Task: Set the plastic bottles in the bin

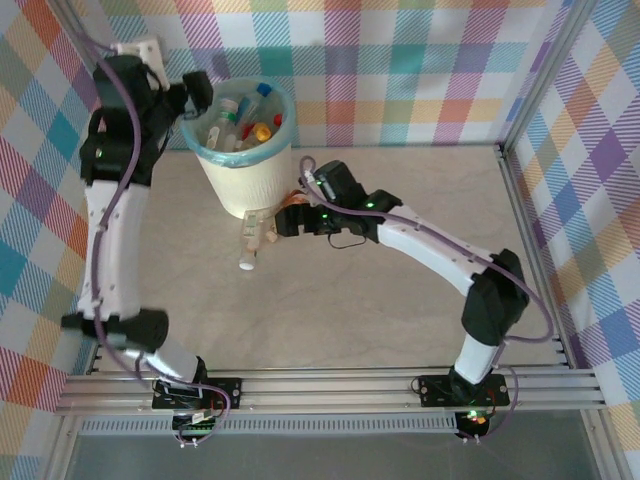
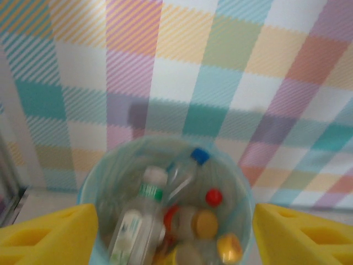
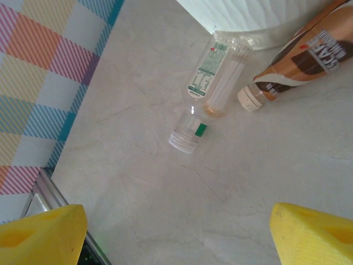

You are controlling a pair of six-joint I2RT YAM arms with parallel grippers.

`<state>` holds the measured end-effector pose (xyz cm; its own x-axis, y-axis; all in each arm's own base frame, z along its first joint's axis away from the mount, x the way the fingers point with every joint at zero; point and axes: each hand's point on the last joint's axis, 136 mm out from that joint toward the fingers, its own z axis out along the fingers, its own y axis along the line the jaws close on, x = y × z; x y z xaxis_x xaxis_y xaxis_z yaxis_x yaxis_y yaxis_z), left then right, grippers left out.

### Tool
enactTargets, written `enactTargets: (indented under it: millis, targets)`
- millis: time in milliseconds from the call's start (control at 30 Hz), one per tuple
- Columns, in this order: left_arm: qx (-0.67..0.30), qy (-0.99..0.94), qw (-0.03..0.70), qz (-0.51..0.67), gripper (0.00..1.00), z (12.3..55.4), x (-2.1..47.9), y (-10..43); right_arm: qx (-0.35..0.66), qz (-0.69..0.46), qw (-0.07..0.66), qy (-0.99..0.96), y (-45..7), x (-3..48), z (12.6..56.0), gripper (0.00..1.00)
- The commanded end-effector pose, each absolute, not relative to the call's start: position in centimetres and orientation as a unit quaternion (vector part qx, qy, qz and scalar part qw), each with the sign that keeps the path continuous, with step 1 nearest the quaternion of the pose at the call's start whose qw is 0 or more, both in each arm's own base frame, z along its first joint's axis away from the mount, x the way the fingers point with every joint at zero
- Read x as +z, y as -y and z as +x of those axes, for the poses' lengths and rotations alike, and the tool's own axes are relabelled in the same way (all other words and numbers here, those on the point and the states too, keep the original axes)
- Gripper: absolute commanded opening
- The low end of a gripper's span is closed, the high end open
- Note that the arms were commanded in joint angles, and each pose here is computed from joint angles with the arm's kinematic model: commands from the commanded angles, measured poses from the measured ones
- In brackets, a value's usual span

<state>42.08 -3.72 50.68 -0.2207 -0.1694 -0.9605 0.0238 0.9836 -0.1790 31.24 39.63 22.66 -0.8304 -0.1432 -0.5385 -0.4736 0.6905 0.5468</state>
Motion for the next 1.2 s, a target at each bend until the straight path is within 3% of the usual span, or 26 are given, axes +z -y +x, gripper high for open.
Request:
enactTargets:
  millis: [0, 367, 700, 1000, 1167]
  targets:
    - [-0.042, -0.782, 0.621, -0.037, 0.75, 39.7, 48.2, 2.9, 0.347, -0.171, 0.233, -0.893, -42.8, 21.5, 31.3, 0.86]
    - [0.045, -0.789, 0.605, -0.096, 0.76, 28.7, 40.8, -1.8, 0.286, -0.172, 0.233, -0.913, -50.7, 12.6, 31.9, 0.89]
    - [0.07, -0.781, 0.612, -0.102, 0.77, 25.4, 40.2, -3.0, 0.239, -0.137, 0.231, -0.933, -52.2, 6.6, 33.2, 0.81]
    - [0.064, -0.78, 0.614, -0.102, 0.78, 25.0, 39.8, -2.9, 0.224, -0.119, 0.225, -0.941, -52.0, 4.7, 33.8, 0.62]
    - [0.061, -0.775, 0.62, -0.105, 0.78, 25.0, 40.7, -2.9, 0.243, -0.115, 0.231, -0.935, -51.3, 6.5, 33.2, 0.45]
